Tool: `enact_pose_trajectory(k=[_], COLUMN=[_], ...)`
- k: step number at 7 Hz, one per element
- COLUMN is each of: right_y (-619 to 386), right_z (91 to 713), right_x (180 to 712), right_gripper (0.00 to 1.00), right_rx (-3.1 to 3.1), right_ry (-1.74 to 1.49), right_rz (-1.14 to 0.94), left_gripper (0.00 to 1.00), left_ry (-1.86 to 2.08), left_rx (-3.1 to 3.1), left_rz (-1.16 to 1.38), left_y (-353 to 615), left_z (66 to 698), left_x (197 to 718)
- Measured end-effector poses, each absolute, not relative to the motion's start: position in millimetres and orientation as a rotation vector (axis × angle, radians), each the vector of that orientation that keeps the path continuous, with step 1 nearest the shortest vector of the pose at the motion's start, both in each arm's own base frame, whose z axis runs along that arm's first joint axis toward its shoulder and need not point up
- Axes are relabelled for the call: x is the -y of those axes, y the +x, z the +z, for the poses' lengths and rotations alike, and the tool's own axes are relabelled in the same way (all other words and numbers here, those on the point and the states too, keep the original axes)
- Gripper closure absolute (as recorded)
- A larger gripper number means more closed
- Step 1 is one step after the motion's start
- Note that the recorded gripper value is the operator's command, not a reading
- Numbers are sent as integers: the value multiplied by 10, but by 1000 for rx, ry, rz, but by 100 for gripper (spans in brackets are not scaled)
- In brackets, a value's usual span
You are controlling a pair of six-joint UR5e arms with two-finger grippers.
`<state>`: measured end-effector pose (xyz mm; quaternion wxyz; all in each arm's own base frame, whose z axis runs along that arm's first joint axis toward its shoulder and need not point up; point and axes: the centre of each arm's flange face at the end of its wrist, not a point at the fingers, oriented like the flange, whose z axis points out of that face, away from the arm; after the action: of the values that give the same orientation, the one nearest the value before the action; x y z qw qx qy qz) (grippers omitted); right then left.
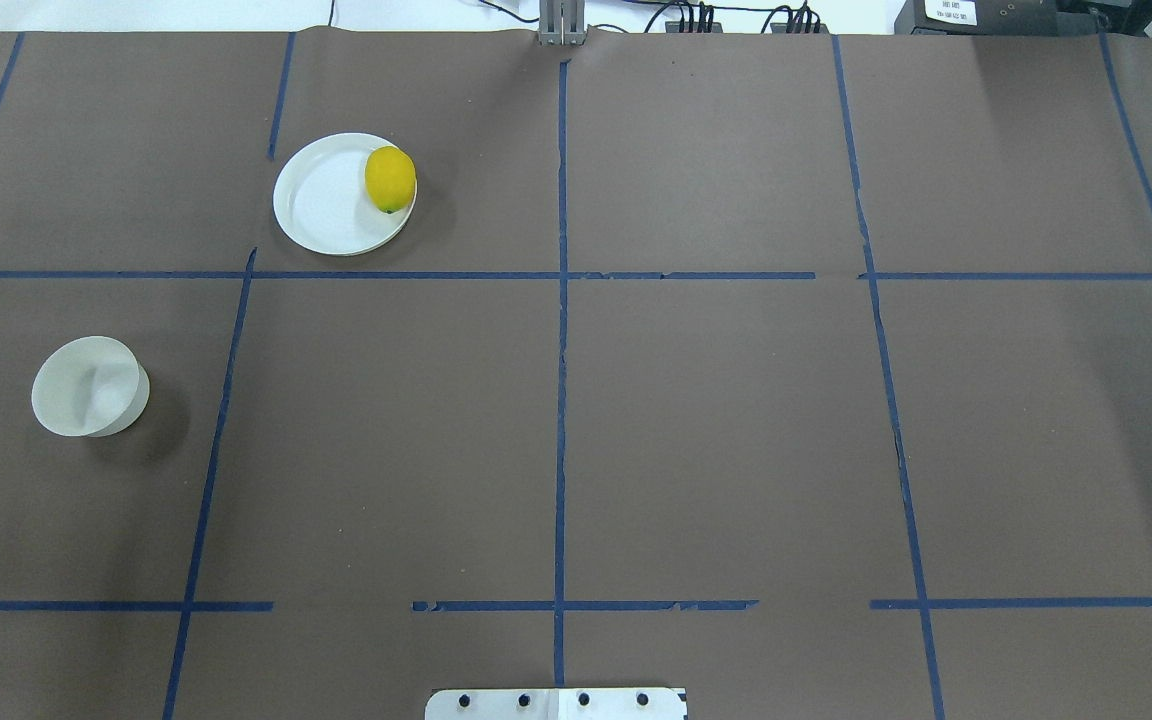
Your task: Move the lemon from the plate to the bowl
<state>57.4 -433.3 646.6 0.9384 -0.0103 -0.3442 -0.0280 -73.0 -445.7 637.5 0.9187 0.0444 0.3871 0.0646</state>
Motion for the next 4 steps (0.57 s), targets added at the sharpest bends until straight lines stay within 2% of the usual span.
enact_pose_trajectory(k=[4], right_y=[574], right_z=[6467], right_x=[4331], right_gripper=[0], right_rx=[703], right_ry=[-22], right_rz=[-57], left_gripper=[0], left_ry=[89], left_rx=[-793], left_rz=[133], left_y=[-729], left_z=[6389], left_x=[4458])
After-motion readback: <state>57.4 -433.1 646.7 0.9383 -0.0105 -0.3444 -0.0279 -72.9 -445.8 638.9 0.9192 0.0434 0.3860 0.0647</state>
